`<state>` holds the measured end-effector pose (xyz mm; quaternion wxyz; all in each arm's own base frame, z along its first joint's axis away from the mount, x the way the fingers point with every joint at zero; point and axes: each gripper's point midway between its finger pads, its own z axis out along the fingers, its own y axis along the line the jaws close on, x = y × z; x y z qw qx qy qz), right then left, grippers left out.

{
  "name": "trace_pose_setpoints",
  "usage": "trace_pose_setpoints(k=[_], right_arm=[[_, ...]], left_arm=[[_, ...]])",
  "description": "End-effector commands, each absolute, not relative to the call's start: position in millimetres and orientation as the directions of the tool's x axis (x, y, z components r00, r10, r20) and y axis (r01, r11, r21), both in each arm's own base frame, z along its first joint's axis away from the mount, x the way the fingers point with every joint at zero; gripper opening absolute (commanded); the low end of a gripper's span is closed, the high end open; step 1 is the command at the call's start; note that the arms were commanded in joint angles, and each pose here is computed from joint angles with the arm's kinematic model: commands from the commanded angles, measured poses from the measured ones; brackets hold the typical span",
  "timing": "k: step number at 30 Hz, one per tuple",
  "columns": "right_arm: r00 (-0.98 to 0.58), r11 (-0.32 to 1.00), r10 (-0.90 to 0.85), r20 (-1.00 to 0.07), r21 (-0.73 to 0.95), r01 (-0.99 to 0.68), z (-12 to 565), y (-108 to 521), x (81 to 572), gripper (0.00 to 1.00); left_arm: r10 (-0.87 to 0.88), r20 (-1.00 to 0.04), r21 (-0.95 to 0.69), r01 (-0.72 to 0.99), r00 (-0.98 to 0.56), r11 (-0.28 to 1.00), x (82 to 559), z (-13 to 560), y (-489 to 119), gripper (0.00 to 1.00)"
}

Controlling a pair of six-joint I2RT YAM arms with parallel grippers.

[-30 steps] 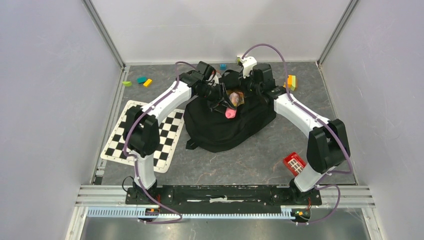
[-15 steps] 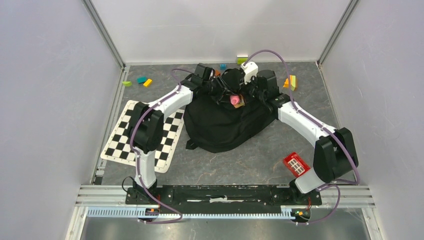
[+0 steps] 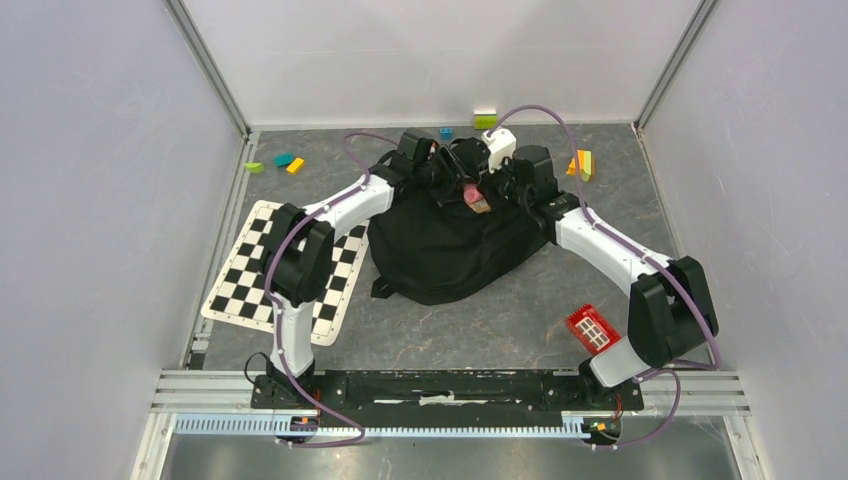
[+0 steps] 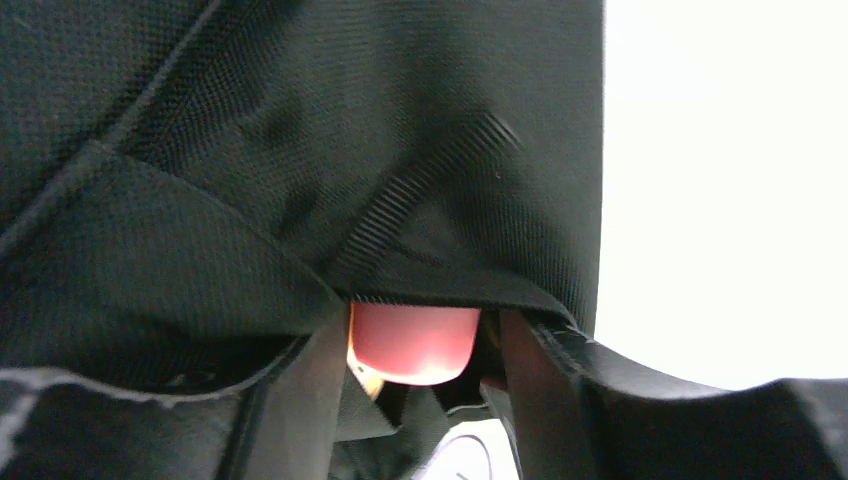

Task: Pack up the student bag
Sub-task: Place the stationery in the student bag, then zip the student bag at the center of the board.

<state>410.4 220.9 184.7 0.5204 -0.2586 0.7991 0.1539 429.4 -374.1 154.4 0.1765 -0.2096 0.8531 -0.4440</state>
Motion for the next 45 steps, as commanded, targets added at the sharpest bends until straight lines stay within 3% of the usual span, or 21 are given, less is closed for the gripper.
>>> trace_pose_setpoints(k=[1, 4, 8, 13, 17, 21, 25, 32, 36, 40, 45], right_arm=[[-0.262, 0.802, -0.203, -0.943, -0.006, -0.598, 243.8, 234.5, 397.0, 0.32], [-0.216, 0.811, -0.182, -0.959, -0.022, -0.585, 268.2, 231.1, 396.9, 0.55], [-0.176, 0.84, -0.158, -0.972, -0.039, -0.542, 292.0, 224.4, 403.3, 0.67], [-0.199, 0.857, -0.165, -0.966, -0.041, -0.513, 289.0, 225.2, 429.9, 0.63], [-0.243, 0.847, -0.142, -0.96, 0.01, -0.532, 277.0, 239.7, 462.6, 0.62], [-0.293, 0.853, -0.174, -0.94, 0.005, -0.521, 245.9, 246.0, 487.8, 0.42], [-0.379, 0.84, -0.23, -0.896, 0.014, -0.543, 201.1, 245.2, 476.7, 0.19], [-0.468, 0.795, -0.281, -0.838, 0.07, -0.603, 148.2, 244.7, 416.6, 0.1], [-0.48, 0.805, -0.269, -0.835, 0.079, -0.588, 157.9, 245.2, 411.7, 0.12], [-0.443, 0.835, -0.202, -0.873, 0.083, -0.544, 196.3, 250.1, 436.3, 0.28], [-0.454, 0.827, -0.14, -0.88, 0.148, -0.542, 217.6, 270.4, 471.7, 0.4]], left_arm=[[-0.501, -0.401, -0.796, 0.022, -0.767, 0.604, 446.8, 204.0, -345.5, 0.7], [-0.467, -0.463, -0.747, 0.048, -0.753, 0.663, 429.6, 211.8, -322.4, 0.82], [-0.443, -0.553, -0.694, 0.096, -0.705, 0.713, 408.0, 228.8, -293.3, 0.92], [-0.42, -0.601, -0.638, 0.092, -0.68, 0.764, 399.0, 237.2, -260.8, 0.99], [-0.446, -0.567, -0.661, 0.059, -0.692, 0.748, 407.5, 234.1, -247.4, 1.0], [-0.476, -0.541, -0.689, 0.041, -0.693, 0.724, 419.4, 232.1, -245.3, 1.0], [-0.494, -0.53, -0.708, 0.038, -0.689, 0.706, 427.4, 230.9, -246.0, 1.0], [-0.494, -0.514, -0.708, 0.022, -0.701, 0.706, 445.4, 214.1, -249.6, 1.0], [-0.457, -0.546, -0.678, 0.049, -0.702, 0.734, 457.9, 207.6, -251.3, 1.0], [-0.35, -0.636, -0.585, 0.135, -0.688, 0.799, 467.0, 200.2, -245.9, 1.0], [-0.205, -0.701, -0.475, 0.232, -0.683, 0.849, 473.9, 187.4, -230.3, 1.0]])
